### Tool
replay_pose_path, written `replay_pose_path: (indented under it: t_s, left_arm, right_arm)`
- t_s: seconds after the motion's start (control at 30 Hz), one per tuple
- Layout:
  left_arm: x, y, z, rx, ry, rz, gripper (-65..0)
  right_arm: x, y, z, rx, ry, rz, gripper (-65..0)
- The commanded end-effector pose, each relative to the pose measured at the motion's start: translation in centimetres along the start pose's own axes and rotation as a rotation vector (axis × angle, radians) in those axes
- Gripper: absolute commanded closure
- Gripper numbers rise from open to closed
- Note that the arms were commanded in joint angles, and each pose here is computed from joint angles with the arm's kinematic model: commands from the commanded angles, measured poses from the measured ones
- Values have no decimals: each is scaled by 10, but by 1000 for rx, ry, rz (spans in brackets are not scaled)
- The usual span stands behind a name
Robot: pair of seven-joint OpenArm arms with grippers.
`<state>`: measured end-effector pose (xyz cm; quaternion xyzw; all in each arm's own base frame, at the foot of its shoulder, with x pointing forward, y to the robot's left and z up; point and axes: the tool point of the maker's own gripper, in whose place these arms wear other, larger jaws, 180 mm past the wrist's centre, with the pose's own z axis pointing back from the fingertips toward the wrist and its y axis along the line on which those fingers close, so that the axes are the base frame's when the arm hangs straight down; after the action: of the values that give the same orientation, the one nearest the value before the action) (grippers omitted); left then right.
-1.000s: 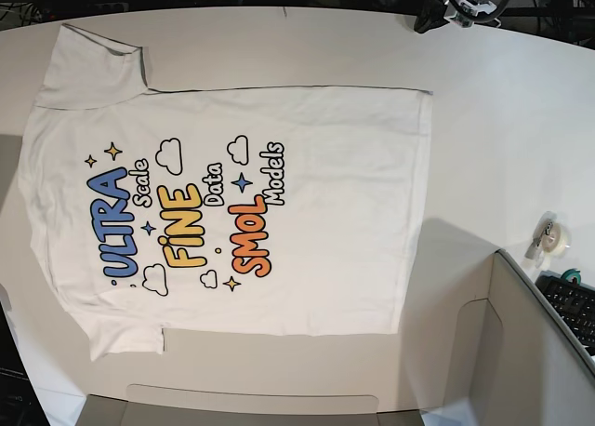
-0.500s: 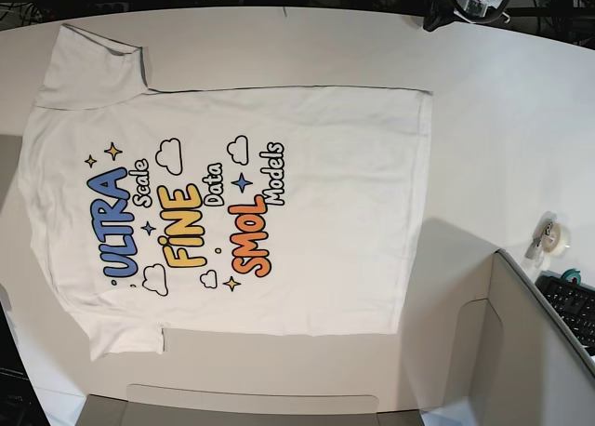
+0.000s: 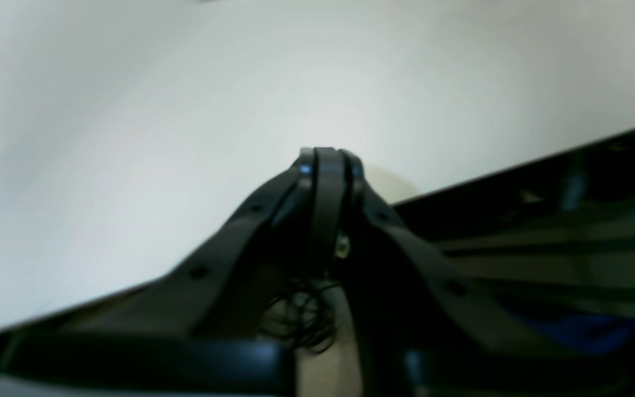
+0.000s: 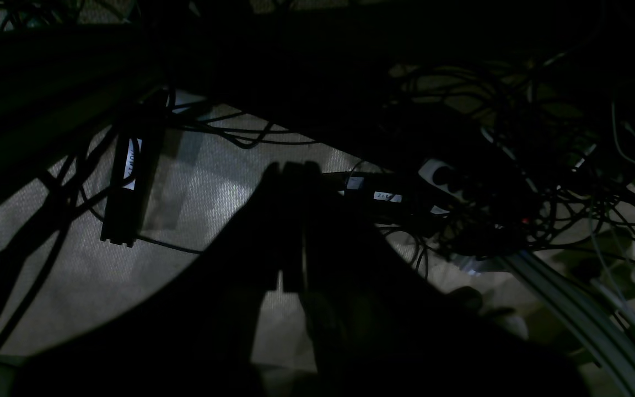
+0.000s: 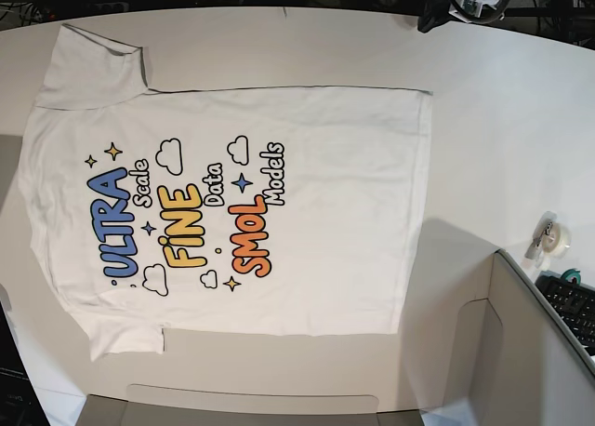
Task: Layout the t-shirt on the table in an organized manner, then fold the t-shirt properly
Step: 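Lift the left gripper back away from the shirt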
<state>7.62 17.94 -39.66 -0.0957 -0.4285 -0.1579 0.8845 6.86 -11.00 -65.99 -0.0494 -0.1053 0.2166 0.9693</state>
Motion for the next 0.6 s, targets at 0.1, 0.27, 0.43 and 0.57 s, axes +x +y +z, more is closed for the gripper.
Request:
replay_pose_path:
  t_s: [0.1, 0.27, 0.43, 0.57]
  left_arm:
    - [6, -4, 2, 25, -37, 39, 0]
    - [19, 28, 0, 114, -75, 11, 0]
    - [26, 41, 0, 146, -92, -2, 0]
    - [27, 41, 1, 147, -98, -2, 0]
  right_arm:
    - [4, 0, 0, -3, -7, -1, 0]
    - [5, 3, 0, 1, -11, -2, 0]
    - [3, -1, 0, -4, -7, -1, 0]
    - [3, -1, 0, -4, -7, -1, 0]
